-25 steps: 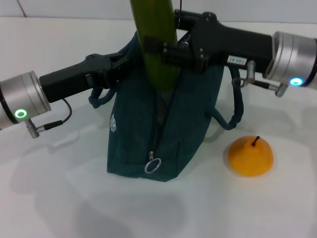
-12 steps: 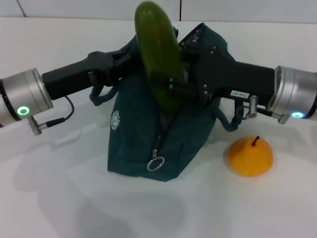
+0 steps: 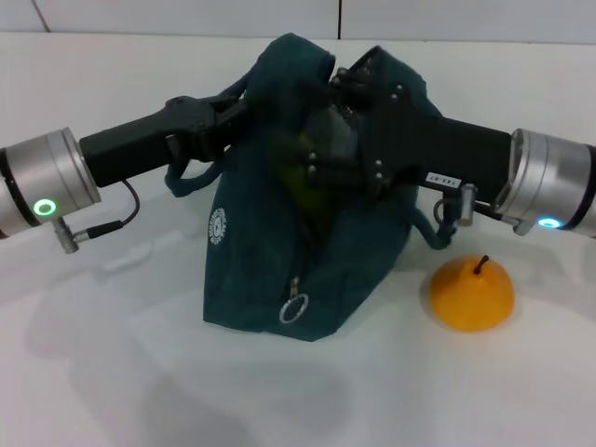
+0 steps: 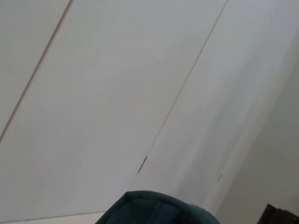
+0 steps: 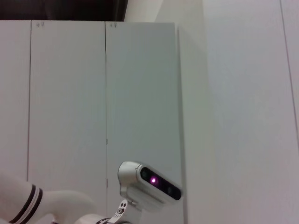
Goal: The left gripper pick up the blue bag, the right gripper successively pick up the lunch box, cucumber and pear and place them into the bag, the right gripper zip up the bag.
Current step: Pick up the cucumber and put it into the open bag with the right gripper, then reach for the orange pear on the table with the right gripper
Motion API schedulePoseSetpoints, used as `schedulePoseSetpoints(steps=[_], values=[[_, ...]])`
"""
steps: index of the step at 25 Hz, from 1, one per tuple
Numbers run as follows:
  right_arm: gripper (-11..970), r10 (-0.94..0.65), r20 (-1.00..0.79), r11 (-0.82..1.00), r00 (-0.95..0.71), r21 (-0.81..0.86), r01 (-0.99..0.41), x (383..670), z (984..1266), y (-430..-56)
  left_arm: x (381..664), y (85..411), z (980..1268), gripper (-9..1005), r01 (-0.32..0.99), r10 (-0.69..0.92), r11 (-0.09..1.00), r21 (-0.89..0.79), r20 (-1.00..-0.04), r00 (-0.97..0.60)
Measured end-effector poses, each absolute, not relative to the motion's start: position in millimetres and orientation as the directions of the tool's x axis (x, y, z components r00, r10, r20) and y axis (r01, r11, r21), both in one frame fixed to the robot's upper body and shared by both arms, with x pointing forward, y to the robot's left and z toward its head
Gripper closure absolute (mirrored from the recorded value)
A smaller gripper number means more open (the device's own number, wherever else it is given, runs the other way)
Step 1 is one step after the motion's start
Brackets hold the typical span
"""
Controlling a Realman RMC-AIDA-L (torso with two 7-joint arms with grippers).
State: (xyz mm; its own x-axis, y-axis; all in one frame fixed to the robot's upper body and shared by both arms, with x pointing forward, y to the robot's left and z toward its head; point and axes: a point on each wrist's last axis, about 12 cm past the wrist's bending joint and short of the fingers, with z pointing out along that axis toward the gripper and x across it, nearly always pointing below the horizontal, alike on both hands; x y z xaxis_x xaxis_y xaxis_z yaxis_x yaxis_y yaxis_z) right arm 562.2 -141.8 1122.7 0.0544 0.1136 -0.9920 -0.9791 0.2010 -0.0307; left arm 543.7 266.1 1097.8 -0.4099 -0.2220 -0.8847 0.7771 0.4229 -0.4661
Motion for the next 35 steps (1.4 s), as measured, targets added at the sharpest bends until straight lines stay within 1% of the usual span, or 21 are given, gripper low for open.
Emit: schedulePoseSetpoints(steps=[7,9,13,17,19,23,26,30,35], values=[[209,0.165,-0.984,0.252,0.066,-0.023,-0.967,563,1126,-151,542,268,1097,954,0.772,-0.225,0.429,-0.469,-0.883,-0.411],[178,0.193,-0.978,0.279,0.075,-0.019,-0.960,561,1127,-161,541,270,1096,954,0.769,-0.225,0.433,-0.470,-0.883,-0.412],[128,0.221,-0.970,0.357,0.105,-0.020,-0.934,552,1122,-201,541,272,1096,954,0.768,-0.224,0.436,-0.469,-0.883,-0.412],[151,0.143,-0.983,0.338,0.114,-0.060,-0.939,536,1115,-237,541,274,1096,954,0.768,-0.221,0.440,-0.466,-0.885,-0.411],[157,0.114,-0.987,0.315,0.113,-0.072,-0.947,523,1109,-256,541,274,1096,954,0.767,-0.218,0.443,-0.463,-0.886,-0.409],[170,0.067,-0.993,0.333,0.101,-0.073,-0.940,504,1097,-276,544,274,1096,953,0.766,-0.210,0.457,-0.451,-0.892,-0.401],[179,0.023,-0.995,0.362,0.095,-0.081,-0.929,492,1082,-284,546,273,1096,953,0.766,-0.205,0.461,-0.447,-0.894,-0.398],[192,0.005,-0.998,0.431,0.059,-0.051,-0.901,480,1064,-291,546,273,1097,953,0.770,-0.201,0.462,-0.440,-0.898,-0.392],[208,-0.020,-0.998,0.445,0.060,-0.063,-0.893,472,1050,-285,547,271,1097,953,0.777,-0.195,0.458,-0.432,-0.901,-0.387]])
